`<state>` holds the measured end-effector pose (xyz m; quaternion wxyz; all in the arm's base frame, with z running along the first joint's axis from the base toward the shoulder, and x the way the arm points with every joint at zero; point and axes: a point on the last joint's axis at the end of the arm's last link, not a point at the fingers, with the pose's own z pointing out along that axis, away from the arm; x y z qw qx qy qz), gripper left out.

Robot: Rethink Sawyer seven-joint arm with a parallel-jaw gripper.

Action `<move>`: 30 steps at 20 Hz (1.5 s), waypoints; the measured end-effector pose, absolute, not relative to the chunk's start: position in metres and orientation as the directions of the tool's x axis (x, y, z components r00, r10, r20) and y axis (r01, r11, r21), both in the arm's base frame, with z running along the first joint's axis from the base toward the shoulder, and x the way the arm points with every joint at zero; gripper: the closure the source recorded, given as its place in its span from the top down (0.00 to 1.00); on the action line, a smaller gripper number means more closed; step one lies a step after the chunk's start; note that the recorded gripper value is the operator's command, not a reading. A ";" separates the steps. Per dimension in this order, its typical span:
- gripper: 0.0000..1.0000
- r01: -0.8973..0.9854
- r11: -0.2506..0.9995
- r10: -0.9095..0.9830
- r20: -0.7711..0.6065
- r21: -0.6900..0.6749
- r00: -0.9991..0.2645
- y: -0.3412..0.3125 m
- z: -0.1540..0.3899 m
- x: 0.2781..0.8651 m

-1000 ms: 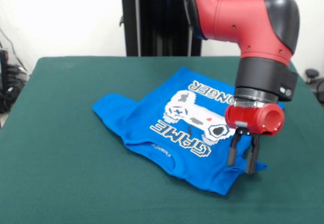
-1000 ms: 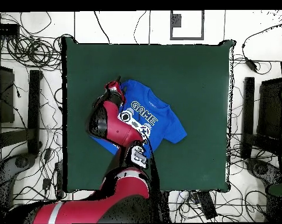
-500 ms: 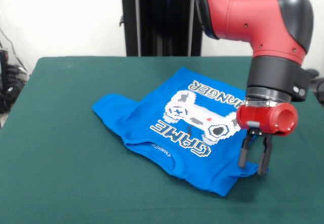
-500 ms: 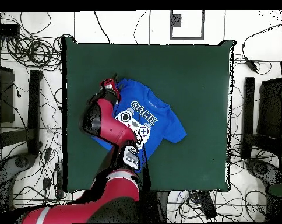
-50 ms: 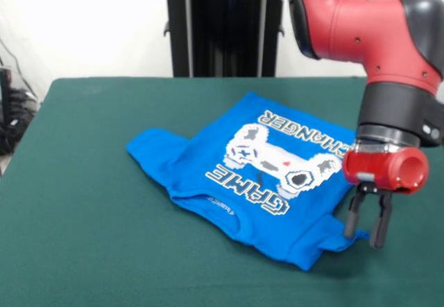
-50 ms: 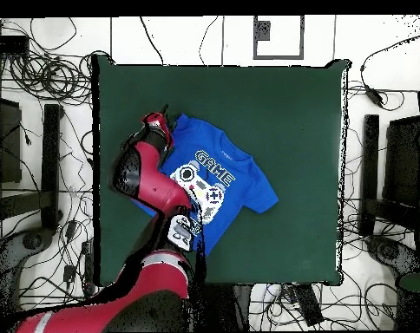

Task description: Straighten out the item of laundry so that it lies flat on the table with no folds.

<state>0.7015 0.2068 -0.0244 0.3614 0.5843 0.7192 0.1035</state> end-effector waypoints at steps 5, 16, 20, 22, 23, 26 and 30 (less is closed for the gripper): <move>1.00 0.776 0.286 0.914 -0.403 0.563 -0.045 0.214 -0.038 0.698; 1.00 0.788 0.303 0.909 -0.410 0.536 -0.070 0.215 -0.033 0.690; 1.00 0.797 0.300 0.914 -0.398 0.524 -0.082 0.224 -0.009 0.687; 1.00 0.797 0.299 0.919 -0.385 0.524 -0.091 0.234 0.011 0.687; 1.00 0.796 0.300 0.920 -0.379 0.526 -0.096 0.238 0.020 0.687; 1.00 0.792 0.301 0.924 -0.369 0.531 -0.104 0.246 0.037 0.689; 1.00 0.787 0.302 0.929 -0.351 0.538 -0.116 0.252 0.065 0.693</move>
